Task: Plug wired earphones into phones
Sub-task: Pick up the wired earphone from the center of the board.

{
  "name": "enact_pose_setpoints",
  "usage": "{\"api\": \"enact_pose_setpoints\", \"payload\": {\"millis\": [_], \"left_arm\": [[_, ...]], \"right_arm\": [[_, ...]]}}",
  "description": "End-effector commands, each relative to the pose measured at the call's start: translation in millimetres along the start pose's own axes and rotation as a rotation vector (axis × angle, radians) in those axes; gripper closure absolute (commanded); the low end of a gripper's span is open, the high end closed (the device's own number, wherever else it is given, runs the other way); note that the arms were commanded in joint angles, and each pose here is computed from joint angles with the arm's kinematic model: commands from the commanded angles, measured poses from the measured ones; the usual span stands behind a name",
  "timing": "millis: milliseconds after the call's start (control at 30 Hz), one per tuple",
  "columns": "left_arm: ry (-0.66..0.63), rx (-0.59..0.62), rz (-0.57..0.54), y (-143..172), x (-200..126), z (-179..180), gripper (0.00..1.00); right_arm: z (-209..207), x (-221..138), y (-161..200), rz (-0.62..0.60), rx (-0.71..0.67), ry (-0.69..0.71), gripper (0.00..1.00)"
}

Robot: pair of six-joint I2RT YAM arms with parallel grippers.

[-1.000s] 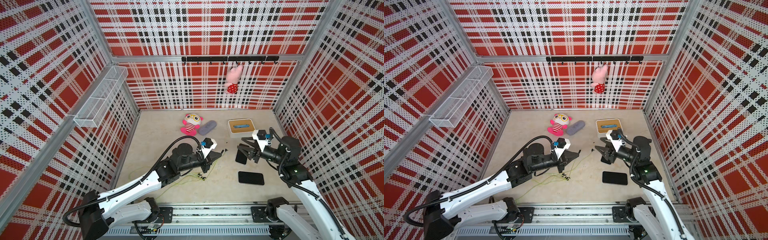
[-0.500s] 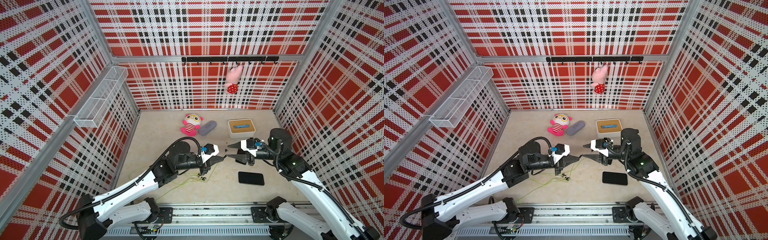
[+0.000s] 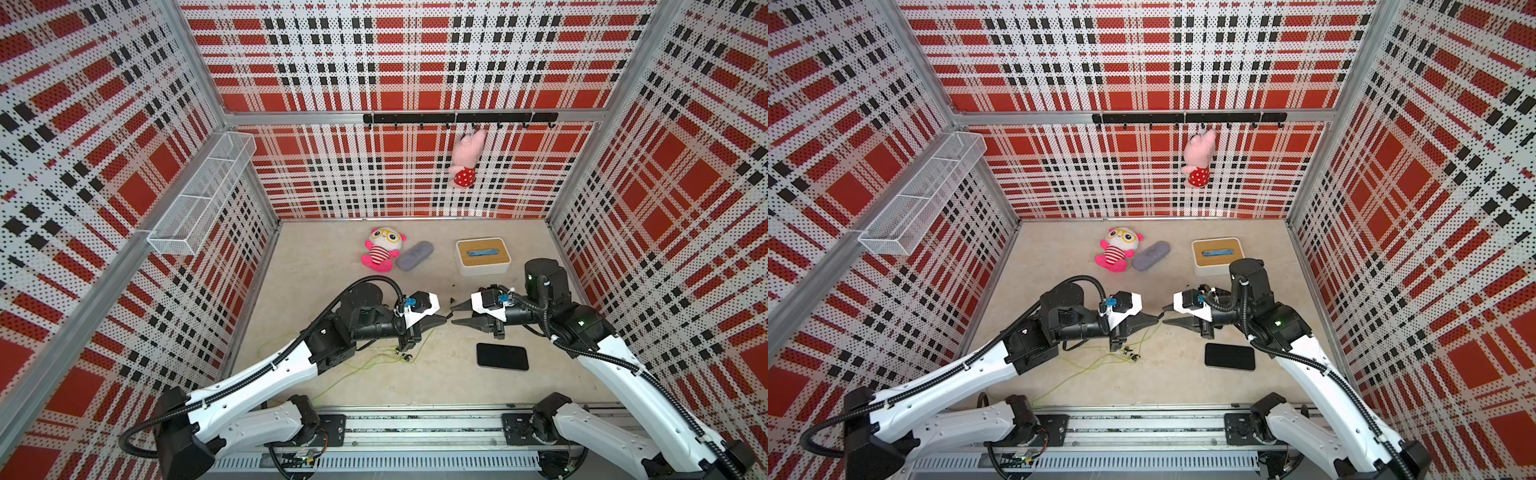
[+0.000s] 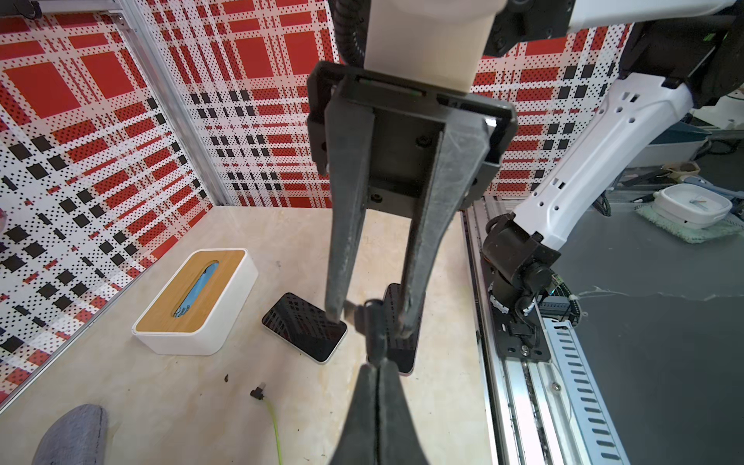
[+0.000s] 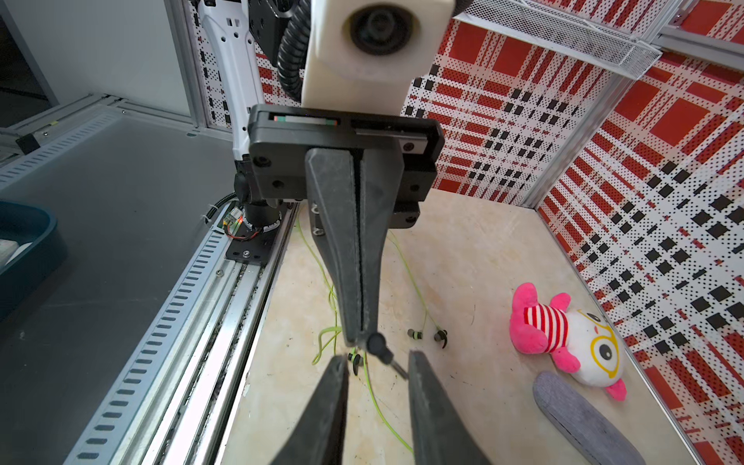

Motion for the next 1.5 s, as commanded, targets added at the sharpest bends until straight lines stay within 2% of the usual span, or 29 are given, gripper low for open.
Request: {"api": "enact_pose_setpoints", "payload": {"millis": [0,233,367,400,433,467,533,567,633,700,800,900,1000,1333,1467], "left_arm": [[0.003,0.016,-0.005,-6,-1,0,1.0],[-0.024,0.013,-0.026,-3,-3,1,1.0],[-0.05,0.018,-0.03,-4,-3,2,1.0],[-0.076,0.021,-0.032,-5,-3,3,0.92],[-0.106,0.021,-0.038,-5,-4,4,0.73],[-0.134,0.026,-0.052,-6,-4,3,0.58],[-0.188,0.049,-0.088,-8,-6,1,0.35],[-0.207,0.064,-0.114,-10,-7,-3,0.31],[-0.215,0.093,-0.151,-11,-7,-9,0.32],[-0.199,0.1,-0.166,-14,-4,-13,0.38],[-0.155,0.101,-0.148,-13,4,-16,0.5],[-0.119,0.101,-0.131,-9,9,-18,0.55],[-0.104,0.102,-0.121,-7,10,-19,0.64],[-0.074,0.105,-0.108,-3,13,-20,0.73],[-0.069,0.107,-0.098,-2,15,-19,0.8]], "right_arm": [[-1,-1,-9,-0.03,-0.055,-0.015,0.77],[1,0,-7,-0.03,-0.05,-0.018,0.87],[2,0,-6,-0.03,-0.042,-0.02,0.99],[3,0,-5,-0.028,-0.04,-0.02,1.0],[4,0,-5,-0.025,-0.04,-0.016,1.0],[5,0,-2,-0.017,-0.032,-0.009,1.0],[7,0,1,-0.005,-0.008,0.022,1.0],[9,0,4,-0.004,0.009,0.027,1.0],[14,0,8,-0.008,0.027,0.037,1.0],[18,-1,9,-0.022,0.036,0.049,1.0],[20,-4,6,-0.051,0.04,0.076,1.0],[22,-5,5,-0.06,0.04,0.089,1.0],[23,-6,4,-0.059,0.038,0.09,1.0],[25,-7,1,-0.08,0.042,0.067,1.0],[25,-6,2,-0.081,0.044,0.063,1.0]]}}
Point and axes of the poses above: each gripper's point midway between its finger pads, its own x axis out along the fingers, its own z axis along the line the jaws close on, y = z × x, the point moved 9 cm from there along -x, back along the fingers, and after that the axes turned 12 degrees about -x, right-handed, at the moved point
